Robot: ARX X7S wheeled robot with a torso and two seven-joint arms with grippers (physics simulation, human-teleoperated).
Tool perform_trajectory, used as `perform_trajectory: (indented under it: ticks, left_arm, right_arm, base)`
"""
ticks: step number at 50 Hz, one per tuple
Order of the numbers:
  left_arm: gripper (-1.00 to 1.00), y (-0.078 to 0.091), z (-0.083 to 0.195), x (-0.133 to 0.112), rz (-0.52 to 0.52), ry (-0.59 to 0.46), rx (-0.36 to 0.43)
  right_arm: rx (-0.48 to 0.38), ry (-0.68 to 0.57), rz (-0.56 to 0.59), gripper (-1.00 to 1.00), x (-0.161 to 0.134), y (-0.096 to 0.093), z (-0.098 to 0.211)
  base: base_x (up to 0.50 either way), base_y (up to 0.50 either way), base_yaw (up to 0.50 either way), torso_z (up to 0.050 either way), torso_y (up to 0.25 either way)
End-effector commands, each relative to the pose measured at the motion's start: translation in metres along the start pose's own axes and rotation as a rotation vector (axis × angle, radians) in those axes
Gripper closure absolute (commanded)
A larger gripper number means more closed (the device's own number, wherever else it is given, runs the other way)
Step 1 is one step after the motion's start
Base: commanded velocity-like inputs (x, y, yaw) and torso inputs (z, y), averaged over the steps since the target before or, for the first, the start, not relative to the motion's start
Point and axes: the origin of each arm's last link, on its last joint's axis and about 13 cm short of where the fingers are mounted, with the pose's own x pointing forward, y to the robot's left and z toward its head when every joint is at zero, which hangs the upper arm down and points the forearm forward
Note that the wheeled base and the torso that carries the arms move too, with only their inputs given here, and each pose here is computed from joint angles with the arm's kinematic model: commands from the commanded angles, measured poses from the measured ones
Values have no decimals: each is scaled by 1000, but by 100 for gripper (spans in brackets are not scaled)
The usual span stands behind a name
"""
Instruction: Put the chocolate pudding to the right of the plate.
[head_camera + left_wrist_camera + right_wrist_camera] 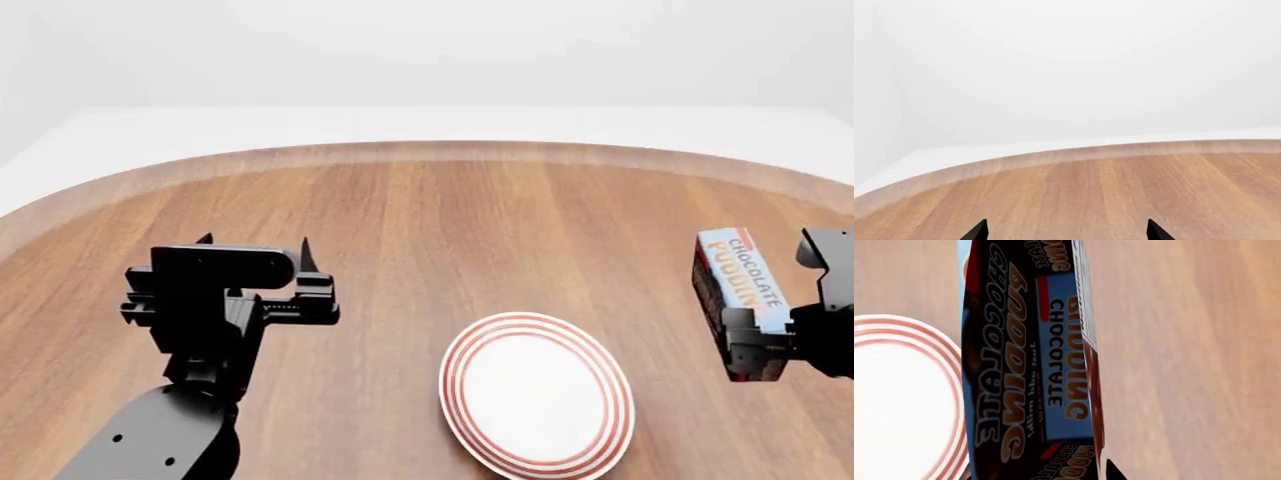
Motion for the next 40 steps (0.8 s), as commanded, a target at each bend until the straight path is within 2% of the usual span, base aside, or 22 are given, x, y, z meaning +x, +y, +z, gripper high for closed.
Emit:
perform_trajectory:
  ticks: [1,24,40]
  left_arm:
    - [-100,-1,-1,0,-3,2,0]
    - [-100,-2,0,0,-11,2,2]
    - [-100,-2,-1,0,-13,8,-3]
  right_arm:
    - [14,25,14,100,21,2,-8]
    - [48,77,-3,100,65,11,-14]
    - [31,112,-23,100,78,13,-21]
  base:
    - [0,0,0,0,0]
    - [0,0,0,0,0]
    - [0,0,0,0,0]
